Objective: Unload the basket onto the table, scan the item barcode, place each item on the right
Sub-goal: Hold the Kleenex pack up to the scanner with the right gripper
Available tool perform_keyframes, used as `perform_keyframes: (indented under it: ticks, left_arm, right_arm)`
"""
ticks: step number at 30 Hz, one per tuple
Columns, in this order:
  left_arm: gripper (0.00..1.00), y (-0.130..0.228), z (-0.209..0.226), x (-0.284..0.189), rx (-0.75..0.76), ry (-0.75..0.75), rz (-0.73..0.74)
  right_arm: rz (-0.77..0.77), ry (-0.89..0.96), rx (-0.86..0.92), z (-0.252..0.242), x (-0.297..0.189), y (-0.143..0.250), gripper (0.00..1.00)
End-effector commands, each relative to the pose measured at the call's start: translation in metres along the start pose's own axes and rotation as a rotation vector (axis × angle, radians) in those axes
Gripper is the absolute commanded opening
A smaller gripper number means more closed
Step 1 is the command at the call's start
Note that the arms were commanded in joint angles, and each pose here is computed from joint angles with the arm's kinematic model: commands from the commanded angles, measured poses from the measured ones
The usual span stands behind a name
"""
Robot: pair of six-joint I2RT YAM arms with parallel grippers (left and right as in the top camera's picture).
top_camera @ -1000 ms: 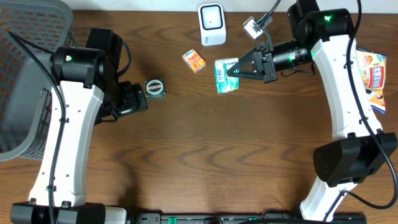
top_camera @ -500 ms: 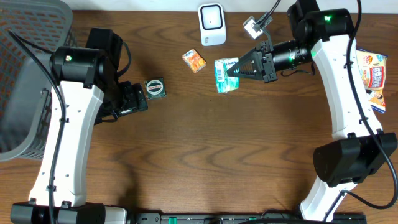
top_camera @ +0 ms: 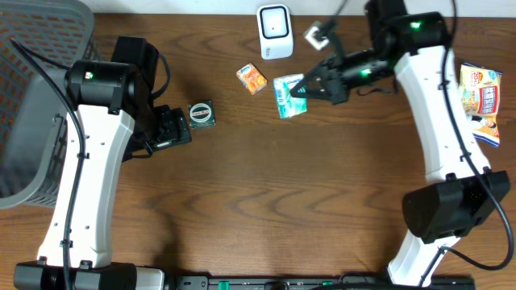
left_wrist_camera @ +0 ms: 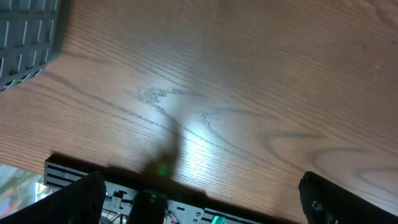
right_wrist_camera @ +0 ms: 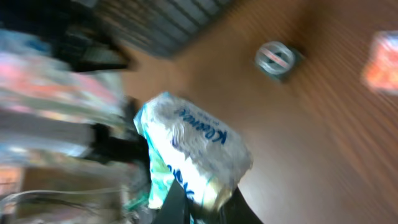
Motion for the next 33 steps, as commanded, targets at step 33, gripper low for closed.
perform_keyframes:
  ticks: [33]
  left_arm:
    - [0.97, -0.001, 0.002, 0.001, -0.004, -0.015, -0.002]
  right_arm:
    - [0.297, 1.284, -0.125, -0.221, 0.048, -0.048, 0.01]
Point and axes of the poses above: each gripper's point midway between its finger pads, its own x axis out along the fingers, its own z axis along the line the jaws close on, y = z × x, the point moved 4 cm from there along -x, back along the fingers, and after that the axes turned 14 degrees about -x, right-handed, at the moved point
